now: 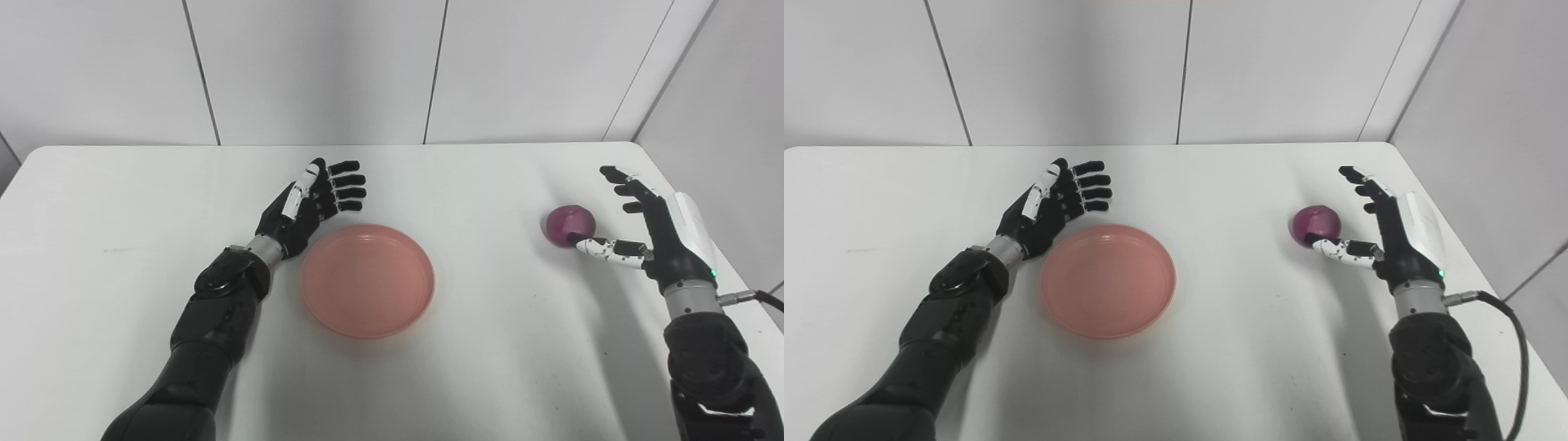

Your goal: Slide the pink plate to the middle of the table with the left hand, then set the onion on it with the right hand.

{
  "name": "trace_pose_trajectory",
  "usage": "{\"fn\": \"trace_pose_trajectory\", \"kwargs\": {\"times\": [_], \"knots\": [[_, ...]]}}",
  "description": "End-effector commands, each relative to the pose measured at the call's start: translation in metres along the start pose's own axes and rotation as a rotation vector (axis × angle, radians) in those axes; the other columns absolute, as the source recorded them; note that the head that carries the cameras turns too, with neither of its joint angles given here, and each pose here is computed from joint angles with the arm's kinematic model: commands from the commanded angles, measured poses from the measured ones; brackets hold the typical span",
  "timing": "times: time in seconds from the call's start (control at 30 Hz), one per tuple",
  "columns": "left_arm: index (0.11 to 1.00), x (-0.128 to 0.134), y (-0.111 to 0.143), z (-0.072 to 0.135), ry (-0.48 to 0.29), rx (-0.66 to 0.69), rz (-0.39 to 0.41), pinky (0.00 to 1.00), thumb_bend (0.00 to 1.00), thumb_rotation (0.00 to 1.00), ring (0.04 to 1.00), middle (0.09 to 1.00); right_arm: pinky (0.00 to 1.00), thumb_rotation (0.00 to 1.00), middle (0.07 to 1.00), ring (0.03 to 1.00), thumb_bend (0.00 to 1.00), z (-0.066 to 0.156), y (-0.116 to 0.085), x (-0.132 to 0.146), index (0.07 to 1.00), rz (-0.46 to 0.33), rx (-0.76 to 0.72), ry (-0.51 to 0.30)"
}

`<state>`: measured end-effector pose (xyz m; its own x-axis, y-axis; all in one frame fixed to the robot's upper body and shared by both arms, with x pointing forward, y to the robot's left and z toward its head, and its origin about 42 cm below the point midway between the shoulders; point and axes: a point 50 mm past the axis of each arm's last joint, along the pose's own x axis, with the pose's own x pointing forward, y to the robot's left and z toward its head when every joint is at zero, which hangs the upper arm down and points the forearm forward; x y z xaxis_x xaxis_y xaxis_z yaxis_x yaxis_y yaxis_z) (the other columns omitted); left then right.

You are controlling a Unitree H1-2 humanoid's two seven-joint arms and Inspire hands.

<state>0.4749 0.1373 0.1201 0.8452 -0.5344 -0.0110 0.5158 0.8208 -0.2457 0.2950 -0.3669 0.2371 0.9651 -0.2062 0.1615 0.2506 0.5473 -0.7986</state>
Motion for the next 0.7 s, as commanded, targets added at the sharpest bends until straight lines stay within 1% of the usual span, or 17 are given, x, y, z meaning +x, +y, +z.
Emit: {"fn": "trace_pose_trajectory", "kwargs": {"times": [0.0, 0.17, 0.3, 0.4, 0.67], "knots": [[0.701, 0.001, 0.005, 0.006, 0.014, 0.011, 0.002, 0.68, 0.37, 1.00, 0.711, 0.721, 0.72, 0.23, 0.849, 0.815, 0.97, 0.007, -0.017, 0.014, 0.856, -0.030, -0.042, -0.006], [0.705, 0.001, 0.006, 0.006, 0.014, 0.014, -0.001, 0.69, 0.37, 1.00, 0.718, 0.724, 0.73, 0.24, 0.851, 0.818, 0.98, 0.005, -0.018, 0.020, 0.860, -0.002, -0.064, 0.027], [0.700, 0.001, 0.005, 0.007, 0.013, 0.011, -0.001, 0.68, 0.37, 1.00, 0.714, 0.721, 0.71, 0.23, 0.842, 0.806, 0.98, 0.003, -0.017, 0.026, 0.856, 0.007, -0.080, 0.034], [0.701, 0.001, 0.004, 0.007, 0.014, 0.011, -0.001, 0.68, 0.37, 1.00, 0.714, 0.721, 0.73, 0.23, 0.849, 0.816, 0.98, 0.001, -0.017, 0.030, 0.858, 0.014, -0.084, 0.044], [0.700, 0.000, 0.004, 0.007, 0.017, 0.017, -0.005, 0.68, 0.36, 1.00, 0.713, 0.719, 0.74, 0.23, 0.839, 0.817, 0.99, -0.008, -0.010, 0.045, 0.840, 0.029, -0.096, 0.034]]}}
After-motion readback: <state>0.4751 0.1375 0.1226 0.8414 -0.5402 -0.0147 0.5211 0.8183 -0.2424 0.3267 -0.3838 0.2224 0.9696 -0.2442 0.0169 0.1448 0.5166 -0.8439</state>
